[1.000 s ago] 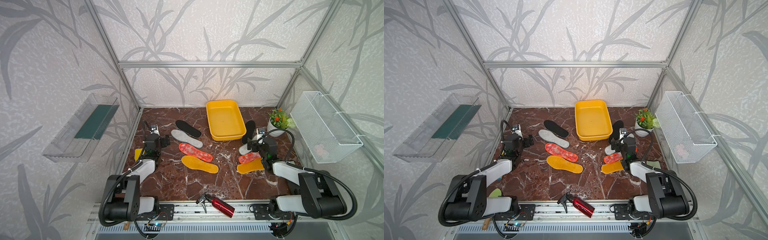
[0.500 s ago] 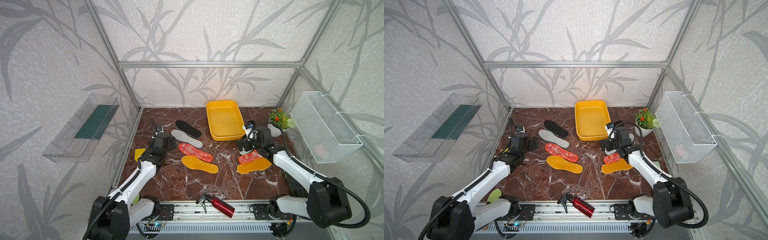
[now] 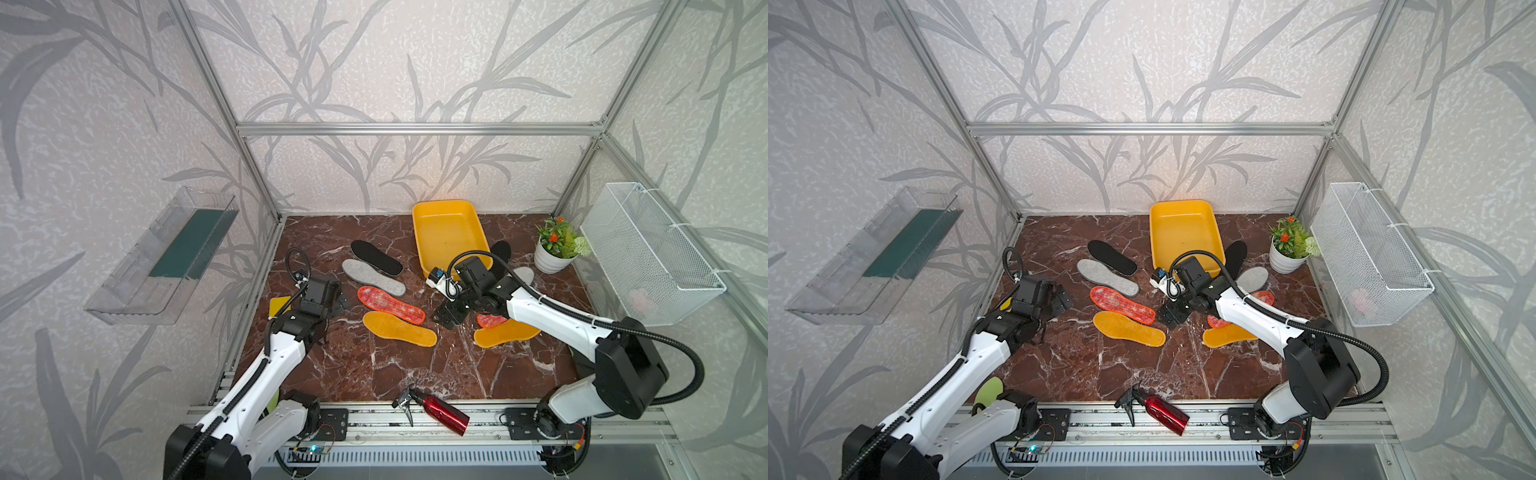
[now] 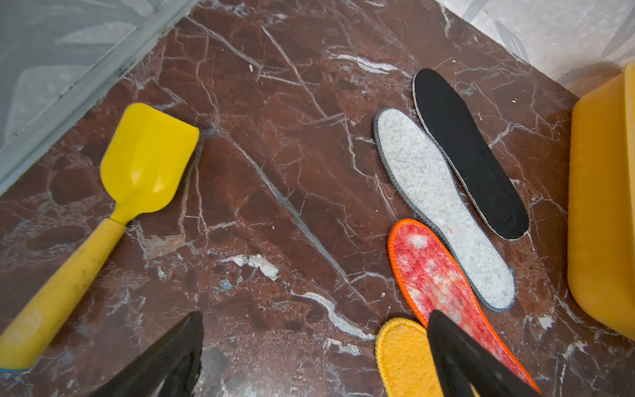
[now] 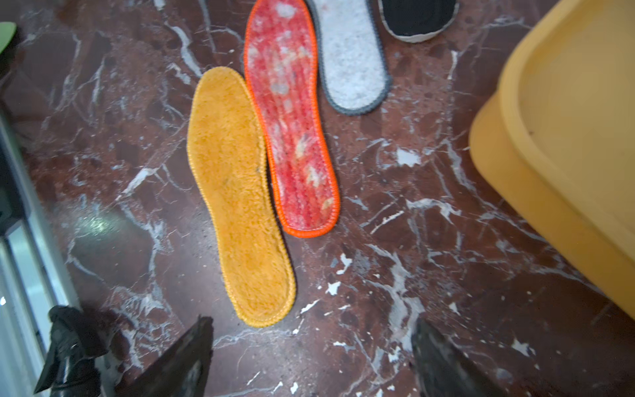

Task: Put the insoles into the storage box
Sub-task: Pick up the insole from the center of the board.

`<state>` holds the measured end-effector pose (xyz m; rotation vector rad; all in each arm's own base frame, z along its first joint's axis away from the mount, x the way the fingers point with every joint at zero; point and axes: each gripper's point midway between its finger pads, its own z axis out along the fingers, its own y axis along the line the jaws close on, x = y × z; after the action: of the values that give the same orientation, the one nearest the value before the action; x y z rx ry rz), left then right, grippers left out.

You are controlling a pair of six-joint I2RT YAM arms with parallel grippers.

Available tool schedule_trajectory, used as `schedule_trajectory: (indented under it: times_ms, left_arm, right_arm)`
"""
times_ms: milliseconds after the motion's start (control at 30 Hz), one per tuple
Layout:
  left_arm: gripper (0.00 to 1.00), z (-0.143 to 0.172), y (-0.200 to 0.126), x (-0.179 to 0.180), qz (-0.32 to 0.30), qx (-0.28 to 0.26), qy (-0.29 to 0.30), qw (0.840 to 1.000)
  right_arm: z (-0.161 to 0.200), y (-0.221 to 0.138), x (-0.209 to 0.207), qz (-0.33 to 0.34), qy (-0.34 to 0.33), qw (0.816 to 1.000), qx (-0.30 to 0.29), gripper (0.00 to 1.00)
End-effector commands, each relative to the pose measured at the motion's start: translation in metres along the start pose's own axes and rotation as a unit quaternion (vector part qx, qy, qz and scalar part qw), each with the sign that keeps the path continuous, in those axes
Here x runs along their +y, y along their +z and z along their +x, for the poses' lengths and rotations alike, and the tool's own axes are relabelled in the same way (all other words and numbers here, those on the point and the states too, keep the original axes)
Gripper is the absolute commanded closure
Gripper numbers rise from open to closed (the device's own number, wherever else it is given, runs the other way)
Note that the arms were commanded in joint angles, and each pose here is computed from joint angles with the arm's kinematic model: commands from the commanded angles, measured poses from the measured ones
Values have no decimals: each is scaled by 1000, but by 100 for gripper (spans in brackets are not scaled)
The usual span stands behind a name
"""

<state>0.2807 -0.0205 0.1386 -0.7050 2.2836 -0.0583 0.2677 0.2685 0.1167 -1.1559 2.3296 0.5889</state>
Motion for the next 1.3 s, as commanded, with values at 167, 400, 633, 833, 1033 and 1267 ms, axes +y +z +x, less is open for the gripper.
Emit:
schedule_trajectory:
  times_ms: [167,400,633,833,1033,1267]
  left_arm:
    - [1,8,4,-39,83,43,16,995]
    - [1,9,0,-56,136,40,60,988]
    - [1,14,6,-52,122,47,73,989]
    - [1,18,9,-60,141,59,88,984]
    - [1,20,11,-66,160,64,89,981]
    - [1,22,17,-58,134,72,92,984]
  right_arm:
    - [15,12,58,-70,-51,995,56,16]
    - [20,42,64,-53,-44,994,84,34]
    - [16,62,55,-11,-54,993,103,45]
    - [21,77,48,1,-60,990,124,49]
    - [21,84,41,18,-62,990,128,52]
    - [24,89,34,34,-66,988,137,53]
